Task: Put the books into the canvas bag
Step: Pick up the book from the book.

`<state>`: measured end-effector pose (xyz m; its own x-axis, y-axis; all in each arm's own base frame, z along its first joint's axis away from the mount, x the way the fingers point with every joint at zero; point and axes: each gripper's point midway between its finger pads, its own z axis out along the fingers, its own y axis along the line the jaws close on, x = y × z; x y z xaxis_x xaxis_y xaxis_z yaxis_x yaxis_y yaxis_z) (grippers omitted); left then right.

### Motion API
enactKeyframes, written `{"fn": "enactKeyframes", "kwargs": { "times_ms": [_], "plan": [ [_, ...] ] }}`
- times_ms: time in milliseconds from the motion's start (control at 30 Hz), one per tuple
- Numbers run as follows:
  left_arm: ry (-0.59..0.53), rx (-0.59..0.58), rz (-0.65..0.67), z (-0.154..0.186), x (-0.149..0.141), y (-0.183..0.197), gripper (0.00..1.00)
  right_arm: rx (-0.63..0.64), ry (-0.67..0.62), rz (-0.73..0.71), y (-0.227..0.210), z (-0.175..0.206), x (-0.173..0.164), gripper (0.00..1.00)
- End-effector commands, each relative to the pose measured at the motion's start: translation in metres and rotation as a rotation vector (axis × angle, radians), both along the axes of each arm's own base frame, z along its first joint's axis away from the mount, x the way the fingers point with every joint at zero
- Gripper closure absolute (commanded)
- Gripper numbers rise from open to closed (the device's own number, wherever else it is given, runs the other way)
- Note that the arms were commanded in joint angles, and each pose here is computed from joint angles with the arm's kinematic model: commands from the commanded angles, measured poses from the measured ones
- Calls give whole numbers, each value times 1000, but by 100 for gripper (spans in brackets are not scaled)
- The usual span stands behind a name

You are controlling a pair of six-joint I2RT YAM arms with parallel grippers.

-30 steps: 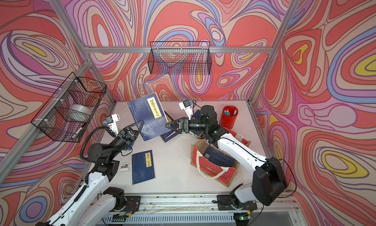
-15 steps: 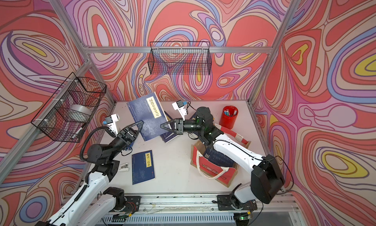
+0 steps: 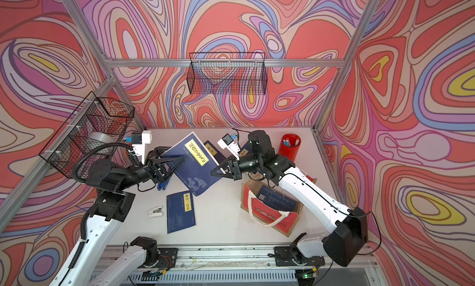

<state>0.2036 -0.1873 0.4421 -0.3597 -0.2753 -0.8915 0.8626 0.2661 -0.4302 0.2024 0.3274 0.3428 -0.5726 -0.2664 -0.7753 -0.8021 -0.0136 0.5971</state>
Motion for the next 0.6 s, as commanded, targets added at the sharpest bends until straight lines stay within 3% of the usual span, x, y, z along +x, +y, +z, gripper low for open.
{"fn": "enactKeyframes", "kwargs": {
  "times_ms": [0,300,567],
  "plan": [
    [8,126,-83,-19,-12,-7,29,-69,11,66,-11,-18,-20,100],
    [51,241,-93,-41,-18,-6,49,-98,-3,73,-20,-17,-21,100],
    [103,291,-143,-54,-23,-7,61,-110,-28,82,-25,-9,-22,100]
  ]
}}
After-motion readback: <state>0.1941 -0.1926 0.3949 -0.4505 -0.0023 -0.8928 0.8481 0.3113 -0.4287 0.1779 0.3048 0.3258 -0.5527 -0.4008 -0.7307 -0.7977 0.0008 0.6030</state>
